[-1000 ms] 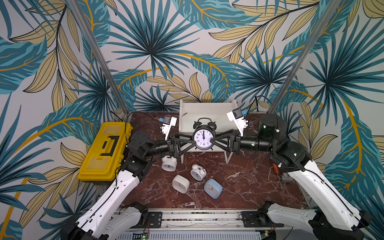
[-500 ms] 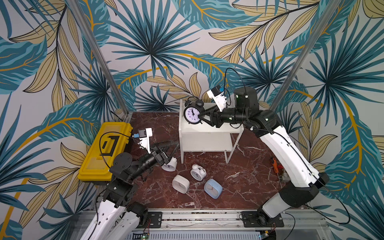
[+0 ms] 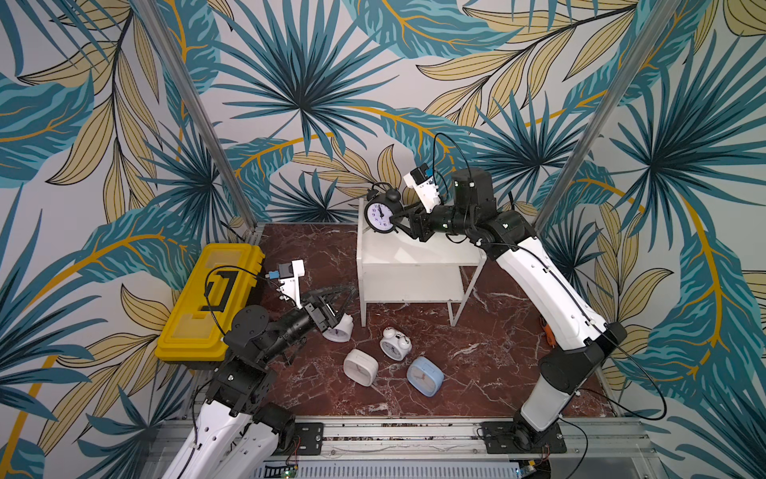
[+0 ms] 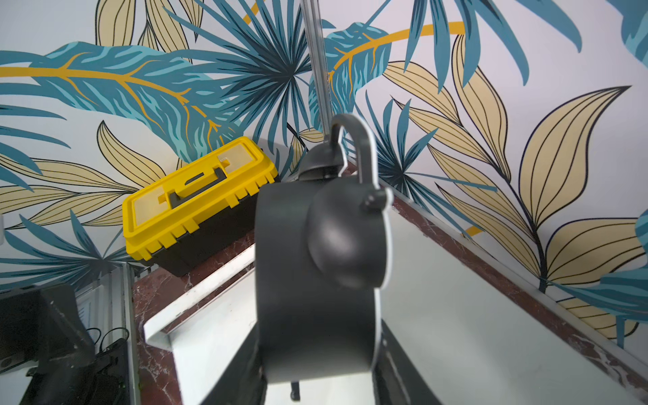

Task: Place the alarm clocks on the shelf by style
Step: Place the alarm on the shelf.

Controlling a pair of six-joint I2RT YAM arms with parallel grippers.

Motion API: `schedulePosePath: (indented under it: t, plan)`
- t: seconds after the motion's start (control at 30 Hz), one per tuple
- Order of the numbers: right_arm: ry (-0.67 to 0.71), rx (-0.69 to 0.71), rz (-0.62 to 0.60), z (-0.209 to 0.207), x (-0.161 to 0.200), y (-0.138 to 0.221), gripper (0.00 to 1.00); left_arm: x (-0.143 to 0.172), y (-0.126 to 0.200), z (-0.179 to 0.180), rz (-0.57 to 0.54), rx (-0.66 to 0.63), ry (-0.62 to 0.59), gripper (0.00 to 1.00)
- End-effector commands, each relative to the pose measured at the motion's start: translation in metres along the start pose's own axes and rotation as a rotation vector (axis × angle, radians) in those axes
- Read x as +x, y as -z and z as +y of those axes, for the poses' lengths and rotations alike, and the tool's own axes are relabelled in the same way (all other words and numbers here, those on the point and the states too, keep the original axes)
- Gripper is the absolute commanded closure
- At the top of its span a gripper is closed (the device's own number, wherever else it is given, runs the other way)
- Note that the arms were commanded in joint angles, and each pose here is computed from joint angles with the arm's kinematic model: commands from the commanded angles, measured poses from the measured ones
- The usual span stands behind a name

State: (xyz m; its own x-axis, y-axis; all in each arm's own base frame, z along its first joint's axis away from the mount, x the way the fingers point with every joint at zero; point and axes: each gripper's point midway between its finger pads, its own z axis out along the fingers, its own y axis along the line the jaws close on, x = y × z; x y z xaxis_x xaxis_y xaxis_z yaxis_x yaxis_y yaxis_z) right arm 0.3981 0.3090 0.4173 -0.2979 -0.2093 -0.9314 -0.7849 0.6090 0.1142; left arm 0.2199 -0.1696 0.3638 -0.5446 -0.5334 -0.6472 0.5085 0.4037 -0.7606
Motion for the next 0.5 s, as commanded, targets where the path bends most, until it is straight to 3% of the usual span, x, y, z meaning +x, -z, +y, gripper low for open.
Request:
schedulePosePath:
  t: [0.0, 0.33, 0.47]
  plan:
    - [0.038, -0.031, -0.024, -0.008, 0.001, -0.012, 0.82, 0.004, -0.006, 0.007, 0.012, 0.003, 0.005, 0.19]
    - [-0.003, -0.069, 0.03, -0.013, 0.024, -0.022, 0.7, 0.006, -0.013, 0.013, 0.032, -0.006, -0.006, 0.2]
    - [-0.009, -0.056, 0.031, -0.016, 0.026, -0.021, 0.6, 0.007, -0.014, 0.015, 0.032, -0.005, -0.002, 0.2]
